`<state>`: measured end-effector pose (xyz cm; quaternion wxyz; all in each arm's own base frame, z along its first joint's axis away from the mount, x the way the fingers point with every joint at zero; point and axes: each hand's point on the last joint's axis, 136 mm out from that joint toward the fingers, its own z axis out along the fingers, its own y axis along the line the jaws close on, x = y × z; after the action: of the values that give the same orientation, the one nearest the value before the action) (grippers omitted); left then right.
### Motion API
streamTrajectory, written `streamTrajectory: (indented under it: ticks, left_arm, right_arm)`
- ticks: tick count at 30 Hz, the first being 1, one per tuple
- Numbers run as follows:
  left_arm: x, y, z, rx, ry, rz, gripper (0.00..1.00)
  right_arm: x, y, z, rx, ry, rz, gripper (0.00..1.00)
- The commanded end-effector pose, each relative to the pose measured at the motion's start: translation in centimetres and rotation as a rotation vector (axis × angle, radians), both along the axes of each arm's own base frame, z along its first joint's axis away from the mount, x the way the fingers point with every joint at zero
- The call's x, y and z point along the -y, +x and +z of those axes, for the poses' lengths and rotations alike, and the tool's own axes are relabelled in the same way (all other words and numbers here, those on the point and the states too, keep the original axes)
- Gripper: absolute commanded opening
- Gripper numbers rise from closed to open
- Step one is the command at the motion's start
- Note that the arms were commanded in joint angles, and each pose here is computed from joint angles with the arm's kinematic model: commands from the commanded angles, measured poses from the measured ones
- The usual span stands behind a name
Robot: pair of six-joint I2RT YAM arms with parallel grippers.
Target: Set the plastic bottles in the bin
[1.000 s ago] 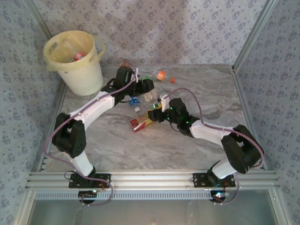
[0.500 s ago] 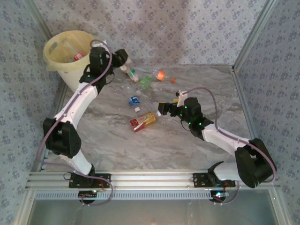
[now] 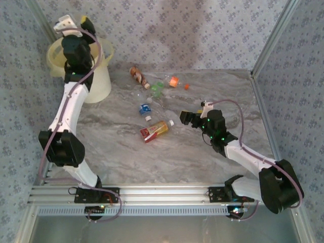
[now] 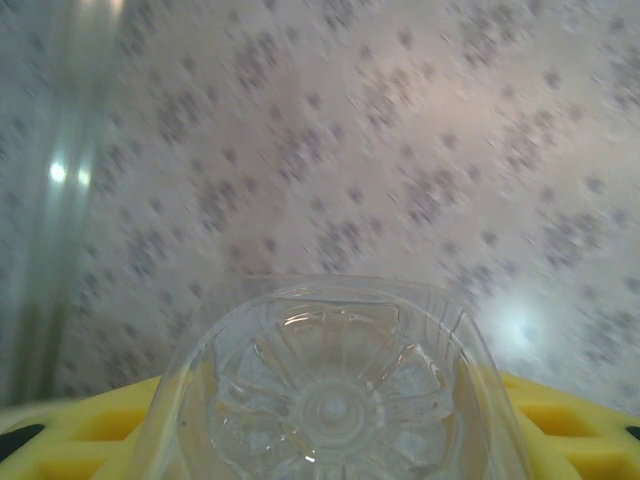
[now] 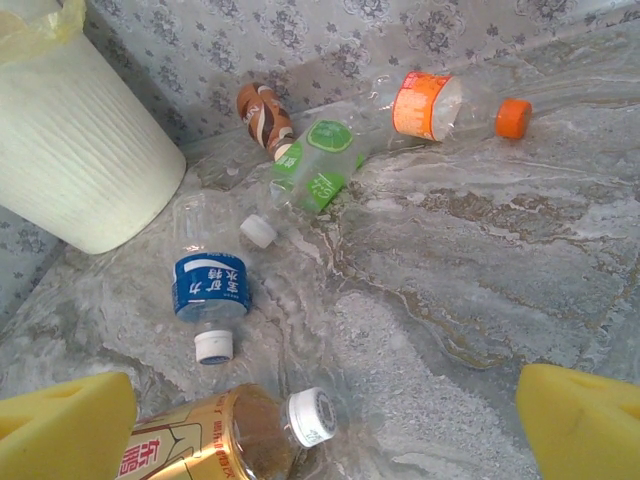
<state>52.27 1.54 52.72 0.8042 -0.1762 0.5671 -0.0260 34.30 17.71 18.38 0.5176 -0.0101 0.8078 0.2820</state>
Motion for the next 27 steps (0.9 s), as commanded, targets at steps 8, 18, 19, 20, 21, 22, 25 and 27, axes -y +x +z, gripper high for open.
streamTrajectory:
  ticks: [8, 18, 19, 20, 21, 22, 25, 27]
  left_arm:
    - [-6.8, 3.2, -3.3, -0.153, 0.039, 0.142, 0.54]
    - [-8.2, 6.5, -11.4, -0.478, -0.144, 0.075, 0.54]
    - [-8.1, 6.6, -12.0, -0.499, -0.159, 0.069, 0.55]
    - [-7.8, 6.7, -12.6, -0.515, -0.172, 0.056, 0.56]
    - [-7.4, 6.9, -13.1, -0.529, -0.178, 0.033, 0.57]
    - [-7.1, 7.1, -13.5, -0.539, -0.184, 0.018, 0.59]
    - [-6.3, 7.4, -14.3, -0.571, -0.192, -0.006, 0.70]
    - [-6.1, 7.4, -14.4, -0.590, -0.207, -0.009, 0.81]
  right_arm:
    - [0.7, 0.4, 0.4, -0.004, 0.013, -0.043, 1.00]
    - [0.6, 0.9, -0.3, -0.045, -0.005, -0.049, 1.00]
    - [0.5, 0.9, -0.4, -0.048, -0.007, -0.048, 1.00]
    - [0.5, 1.0, -0.5, -0.051, -0.008, -0.049, 1.00]
    - [0.5, 1.0, -0.7, -0.056, -0.011, -0.050, 1.00]
    - [0.5, 1.1, -0.9, -0.060, -0.013, -0.050, 1.00]
    - [0.4, 1.3, -1.2, -0.070, -0.018, -0.052, 1.00]
    - [0.4, 1.4, -1.1, -0.072, -0.020, -0.052, 1.00]
